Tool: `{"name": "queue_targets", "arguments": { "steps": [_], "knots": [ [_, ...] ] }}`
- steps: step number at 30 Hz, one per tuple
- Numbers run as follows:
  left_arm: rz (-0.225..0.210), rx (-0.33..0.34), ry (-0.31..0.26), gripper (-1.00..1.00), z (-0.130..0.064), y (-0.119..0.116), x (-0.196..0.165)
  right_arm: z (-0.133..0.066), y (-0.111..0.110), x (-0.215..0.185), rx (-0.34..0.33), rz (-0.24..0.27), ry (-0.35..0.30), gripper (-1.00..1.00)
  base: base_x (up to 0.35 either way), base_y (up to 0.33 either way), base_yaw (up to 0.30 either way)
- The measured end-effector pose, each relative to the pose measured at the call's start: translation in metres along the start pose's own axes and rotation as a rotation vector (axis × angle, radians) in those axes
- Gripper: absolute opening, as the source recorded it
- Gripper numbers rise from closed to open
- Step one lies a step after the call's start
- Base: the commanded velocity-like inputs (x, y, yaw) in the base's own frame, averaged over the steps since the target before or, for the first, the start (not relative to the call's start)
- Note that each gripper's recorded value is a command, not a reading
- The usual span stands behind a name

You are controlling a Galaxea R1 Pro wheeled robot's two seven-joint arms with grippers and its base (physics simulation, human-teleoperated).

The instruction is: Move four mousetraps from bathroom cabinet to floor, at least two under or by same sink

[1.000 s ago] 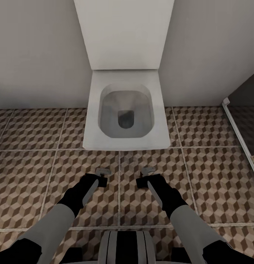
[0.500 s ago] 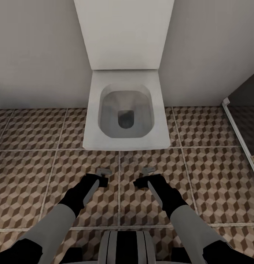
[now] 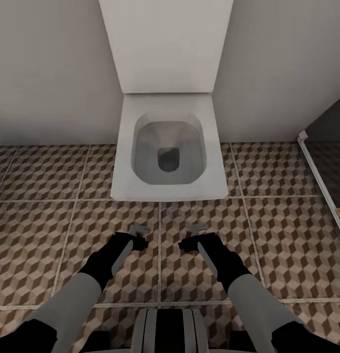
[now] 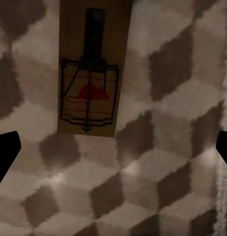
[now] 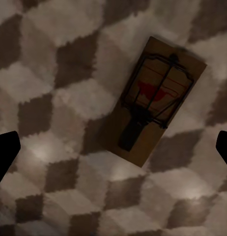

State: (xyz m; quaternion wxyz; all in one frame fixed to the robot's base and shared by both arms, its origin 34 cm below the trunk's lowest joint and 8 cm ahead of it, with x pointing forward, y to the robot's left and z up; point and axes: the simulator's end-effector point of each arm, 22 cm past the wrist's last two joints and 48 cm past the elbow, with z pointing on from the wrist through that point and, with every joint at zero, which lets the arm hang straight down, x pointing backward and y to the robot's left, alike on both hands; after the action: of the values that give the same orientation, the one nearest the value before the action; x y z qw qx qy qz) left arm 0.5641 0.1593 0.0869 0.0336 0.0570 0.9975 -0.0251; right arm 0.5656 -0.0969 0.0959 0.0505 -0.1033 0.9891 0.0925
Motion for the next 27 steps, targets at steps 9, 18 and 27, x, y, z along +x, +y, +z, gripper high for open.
{"name": "queue_targets", "arguments": {
  "steps": [9,18,27],
  "knots": [
    [0.0,-0.002,0.001,1.0,0.0002,0.0004,0.0004,0.0002,-0.0002,0.0002,0.0,0.0,0.0,1.0,-0.052,0.0,0.0],
    [0.0,-0.004,0.003,1.0,0.0007,0.0008,0.0013,0.0004,0.0002,0.0001,0.0,0.0,0.0,1.0,-0.294,0.0,0.0],
    [0.0,-0.004,0.003,1.0,0.0008,0.0008,0.0017,0.0004,0.0005,0.0001,-0.001,-0.001,0.0,1.0,-0.331,0.0,0.0]
  ]
}}
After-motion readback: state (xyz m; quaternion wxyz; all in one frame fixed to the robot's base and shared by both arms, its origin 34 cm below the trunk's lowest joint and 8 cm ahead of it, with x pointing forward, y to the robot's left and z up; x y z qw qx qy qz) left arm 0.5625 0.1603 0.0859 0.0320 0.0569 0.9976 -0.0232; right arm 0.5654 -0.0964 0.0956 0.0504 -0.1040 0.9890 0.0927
